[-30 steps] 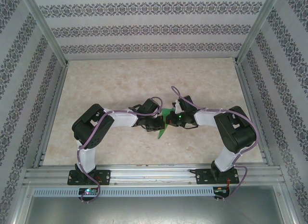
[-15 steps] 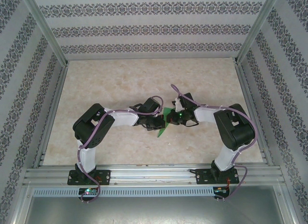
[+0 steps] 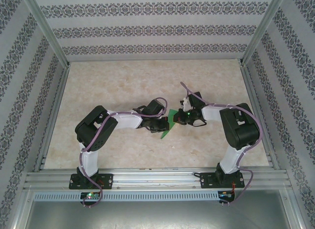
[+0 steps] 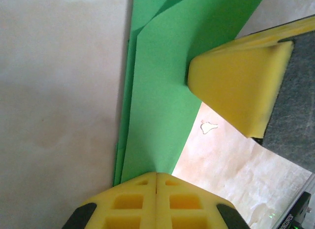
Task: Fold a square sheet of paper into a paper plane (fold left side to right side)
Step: Fold the wing for the fifth time at the center of the table.
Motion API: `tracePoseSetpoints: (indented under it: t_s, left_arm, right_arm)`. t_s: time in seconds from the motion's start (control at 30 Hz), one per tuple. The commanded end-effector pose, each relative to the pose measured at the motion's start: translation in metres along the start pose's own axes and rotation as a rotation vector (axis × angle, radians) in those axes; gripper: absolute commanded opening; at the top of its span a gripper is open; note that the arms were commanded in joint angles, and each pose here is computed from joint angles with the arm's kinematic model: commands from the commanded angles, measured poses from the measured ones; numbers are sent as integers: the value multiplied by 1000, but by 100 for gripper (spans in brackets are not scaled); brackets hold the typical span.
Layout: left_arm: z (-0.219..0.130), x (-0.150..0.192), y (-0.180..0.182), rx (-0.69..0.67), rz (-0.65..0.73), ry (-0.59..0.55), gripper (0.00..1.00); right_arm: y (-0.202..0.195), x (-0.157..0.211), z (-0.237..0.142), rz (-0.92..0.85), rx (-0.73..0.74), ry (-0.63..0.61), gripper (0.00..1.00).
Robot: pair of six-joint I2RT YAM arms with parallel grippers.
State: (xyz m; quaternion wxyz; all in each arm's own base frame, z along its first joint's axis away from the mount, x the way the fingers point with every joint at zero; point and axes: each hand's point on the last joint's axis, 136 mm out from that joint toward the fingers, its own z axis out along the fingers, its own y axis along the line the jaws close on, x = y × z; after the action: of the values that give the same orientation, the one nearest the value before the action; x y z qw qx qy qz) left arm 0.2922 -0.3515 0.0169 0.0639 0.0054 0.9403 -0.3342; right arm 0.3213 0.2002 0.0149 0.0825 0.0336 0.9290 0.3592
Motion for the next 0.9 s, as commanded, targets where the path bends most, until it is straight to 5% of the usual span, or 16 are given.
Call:
tracePoseSetpoints:
  t_s: [0.0, 0.87]
  left_arm:
    - [12, 54, 78, -266, -82, 162, 0]
    - [13, 54, 78, -259, -82, 162, 0]
  right_arm:
    - [-38, -34, -8, 4, 134, -108, 0]
    - [-54, -98, -30, 83, 118, -195, 0]
